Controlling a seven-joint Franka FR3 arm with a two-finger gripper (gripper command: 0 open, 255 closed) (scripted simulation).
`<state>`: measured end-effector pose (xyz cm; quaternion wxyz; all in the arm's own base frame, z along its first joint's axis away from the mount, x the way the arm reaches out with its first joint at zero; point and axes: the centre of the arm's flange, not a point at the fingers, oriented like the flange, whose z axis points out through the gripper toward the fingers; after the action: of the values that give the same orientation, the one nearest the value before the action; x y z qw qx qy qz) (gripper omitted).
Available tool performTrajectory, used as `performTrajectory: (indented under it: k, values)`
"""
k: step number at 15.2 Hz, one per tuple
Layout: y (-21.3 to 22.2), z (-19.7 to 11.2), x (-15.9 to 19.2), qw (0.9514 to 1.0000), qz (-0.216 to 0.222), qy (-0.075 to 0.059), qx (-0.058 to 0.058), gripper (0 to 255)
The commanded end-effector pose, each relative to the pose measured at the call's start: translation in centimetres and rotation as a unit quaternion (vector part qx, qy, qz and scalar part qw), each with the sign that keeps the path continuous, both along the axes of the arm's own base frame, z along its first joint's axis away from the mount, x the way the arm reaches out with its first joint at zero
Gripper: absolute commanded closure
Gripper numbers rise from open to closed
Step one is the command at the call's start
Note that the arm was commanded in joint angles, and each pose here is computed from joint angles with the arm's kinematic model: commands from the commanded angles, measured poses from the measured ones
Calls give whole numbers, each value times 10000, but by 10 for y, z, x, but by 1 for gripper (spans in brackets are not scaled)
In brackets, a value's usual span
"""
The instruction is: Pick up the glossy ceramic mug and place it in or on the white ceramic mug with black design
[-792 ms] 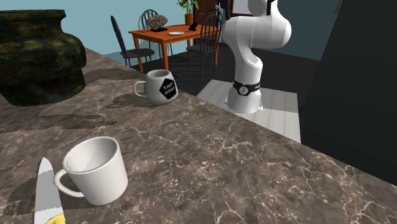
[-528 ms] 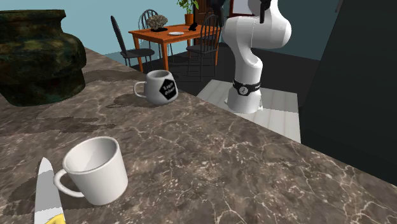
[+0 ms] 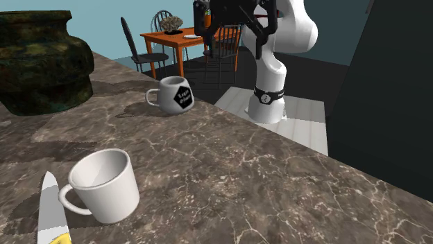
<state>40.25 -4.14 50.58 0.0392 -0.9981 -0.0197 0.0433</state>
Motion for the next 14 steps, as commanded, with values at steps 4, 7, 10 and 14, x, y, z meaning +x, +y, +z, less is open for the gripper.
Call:
performTrajectory:
  k: [4,7,10,14]
  values:
    - [-15,-29,52,9998,3,-91,-154,0]
    - [-25,-46,84,9996,5,-142,-245,0]
    - [-35,-62,116,9992,7,-193,-336,0]
    - [-50,-82,159,9986,10,-260,-457,0]
